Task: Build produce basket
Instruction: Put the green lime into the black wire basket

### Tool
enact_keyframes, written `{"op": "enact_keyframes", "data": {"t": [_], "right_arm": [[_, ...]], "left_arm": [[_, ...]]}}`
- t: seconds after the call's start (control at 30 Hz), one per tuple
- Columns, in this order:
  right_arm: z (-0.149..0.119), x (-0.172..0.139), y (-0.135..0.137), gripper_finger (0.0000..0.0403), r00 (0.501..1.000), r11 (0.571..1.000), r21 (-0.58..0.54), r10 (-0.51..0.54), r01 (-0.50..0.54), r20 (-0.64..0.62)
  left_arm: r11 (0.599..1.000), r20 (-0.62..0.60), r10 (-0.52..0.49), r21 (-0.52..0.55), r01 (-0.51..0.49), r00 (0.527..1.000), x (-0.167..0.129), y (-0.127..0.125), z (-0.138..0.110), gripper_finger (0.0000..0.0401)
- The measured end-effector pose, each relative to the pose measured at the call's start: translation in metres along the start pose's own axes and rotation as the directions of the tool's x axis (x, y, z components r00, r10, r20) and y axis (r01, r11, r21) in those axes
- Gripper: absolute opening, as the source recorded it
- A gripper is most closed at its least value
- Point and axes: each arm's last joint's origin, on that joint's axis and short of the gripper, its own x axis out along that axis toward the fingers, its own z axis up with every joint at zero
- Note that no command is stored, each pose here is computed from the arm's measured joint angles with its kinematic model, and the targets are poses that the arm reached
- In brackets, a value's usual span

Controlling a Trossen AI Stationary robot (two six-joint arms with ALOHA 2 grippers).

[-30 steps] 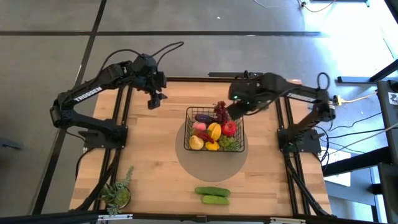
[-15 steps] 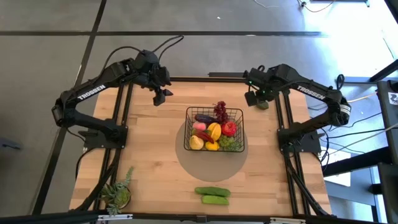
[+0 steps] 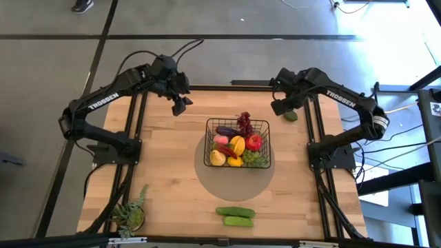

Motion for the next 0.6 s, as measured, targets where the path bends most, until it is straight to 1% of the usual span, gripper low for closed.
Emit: {"op": "enact_keyframes", "data": {"t": [0.13, 0.2, 0.3, 0.53, 0.6], "right_arm": [[0.0029, 0.0010, -0.0044, 0.0071, 1.000, 0.999, -0.022, 0.023, -0.024, -0.014], [0.0037, 0.0011, -0.0045, 0.0081, 1.000, 0.997, -0.066, 0.028, -0.029, -0.009], [0.0048, 0.0010, -0.0041, 0.0100, 1.000, 0.993, -0.118, 0.029, -0.029, 0.003], [0.0053, 0.0010, -0.0039, 0.0150, 1.000, 0.992, -0.127, 0.027, -0.025, 0.011], [0.0058, 0.0010, -0.0043, 0.0165, 1.000, 0.989, -0.151, 0.010, -0.007, 0.023]], "left_arm": [[1.000, -0.001, 0.000, 0.000, 0.000, 1.000, 0.0000, 0.0000, -0.0001, 0.0234], [1.000, 0.000, 0.000, 0.001, 0.000, 1.000, 0.0000, 0.0000, 0.0000, 0.0234], [1.000, -0.001, 0.000, 0.004, 0.000, 1.000, 0.0000, -0.0001, -0.0001, 0.0234], [1.000, -0.001, 0.000, 0.004, 0.000, 1.000, 0.0000, -0.0001, -0.0001, 0.0234], [1.000, -0.001, 0.000, 0.005, 0.000, 1.000, 0.0000, 0.0000, -0.0001, 0.0234]]}}
